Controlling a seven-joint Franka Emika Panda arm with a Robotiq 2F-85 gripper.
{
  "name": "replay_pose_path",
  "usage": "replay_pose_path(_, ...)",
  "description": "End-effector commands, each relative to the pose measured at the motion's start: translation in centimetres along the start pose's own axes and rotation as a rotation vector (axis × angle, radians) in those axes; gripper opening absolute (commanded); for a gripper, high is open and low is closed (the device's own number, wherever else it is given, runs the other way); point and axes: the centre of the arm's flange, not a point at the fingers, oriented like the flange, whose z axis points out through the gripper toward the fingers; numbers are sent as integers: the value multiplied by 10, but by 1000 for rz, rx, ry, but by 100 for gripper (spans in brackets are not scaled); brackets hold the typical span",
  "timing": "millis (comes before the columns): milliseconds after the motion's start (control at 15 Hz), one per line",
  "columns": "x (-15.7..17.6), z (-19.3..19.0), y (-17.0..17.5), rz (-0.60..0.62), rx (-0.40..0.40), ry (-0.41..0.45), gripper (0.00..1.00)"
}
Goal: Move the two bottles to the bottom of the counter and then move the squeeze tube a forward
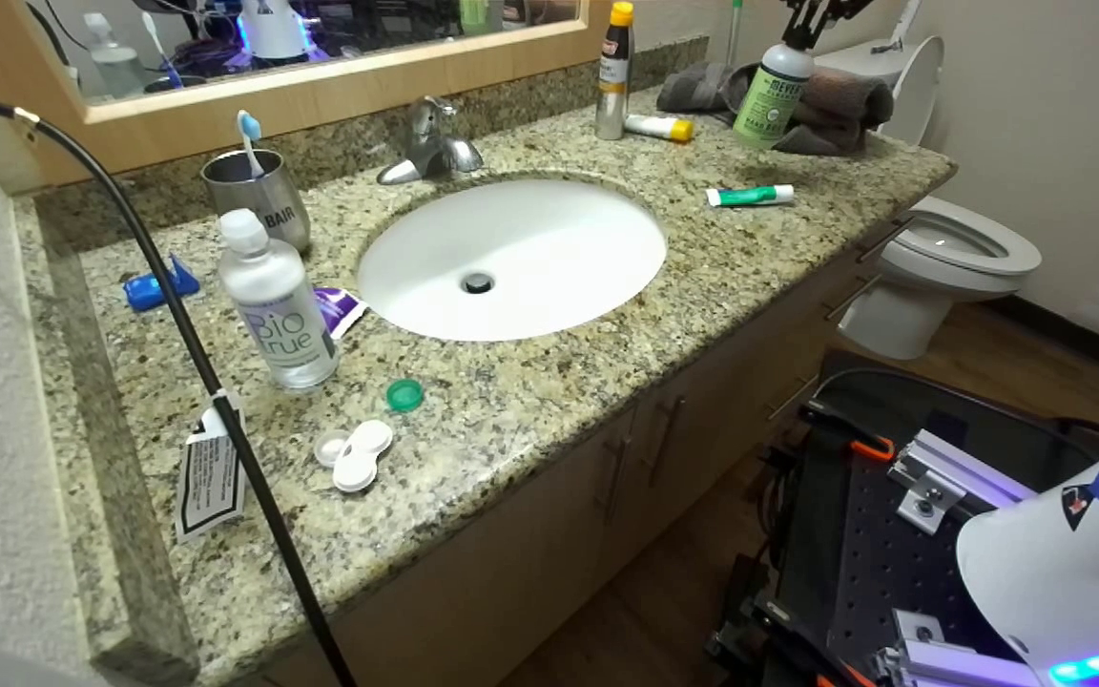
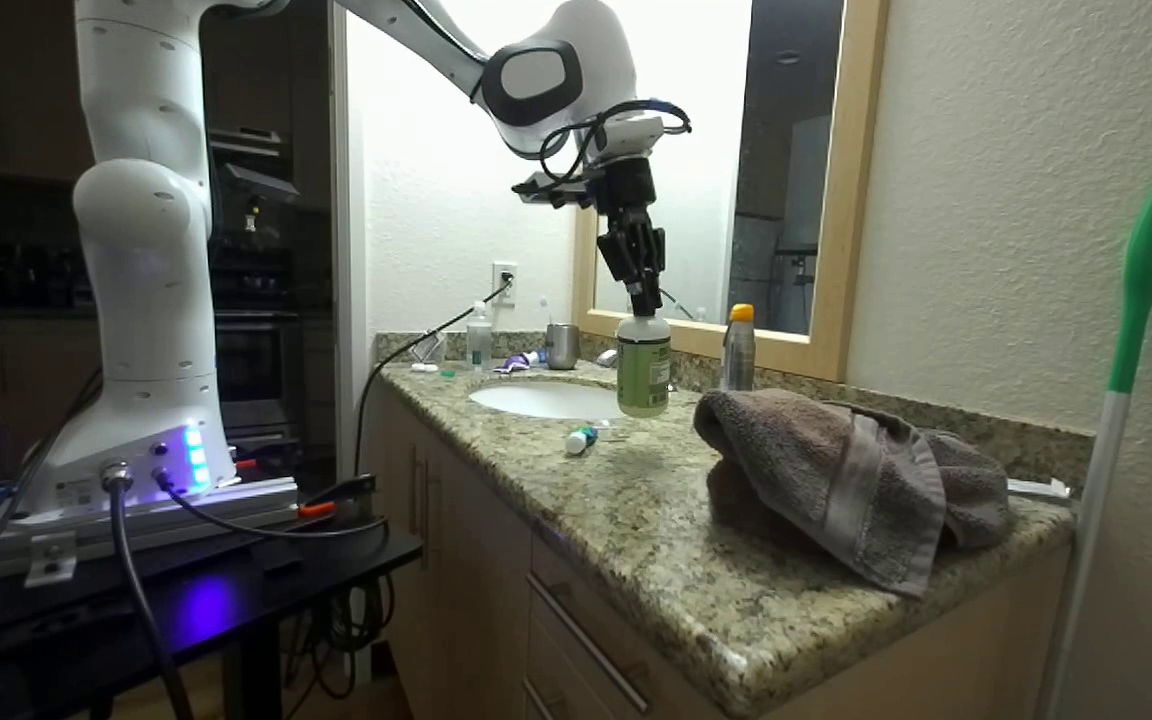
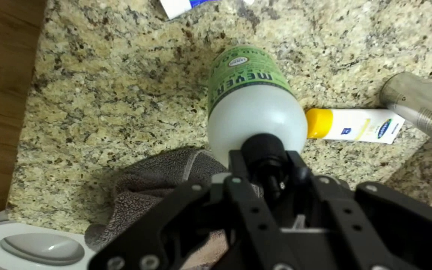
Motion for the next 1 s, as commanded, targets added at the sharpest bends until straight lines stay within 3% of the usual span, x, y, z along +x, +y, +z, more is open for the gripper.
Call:
replay_pose_path(0,0,0,1,1,-1,-1,30)
replay_pose_path(67,-4,10,2,-22,-56,29,8)
replay_pose_path(400,-10,62,66,-81,-283,117,8)
replay_pose_path(733,-3,66,101,-37,-260,10,8)
replay_pose_path(933,-2,71,110,0,-177,-80,8)
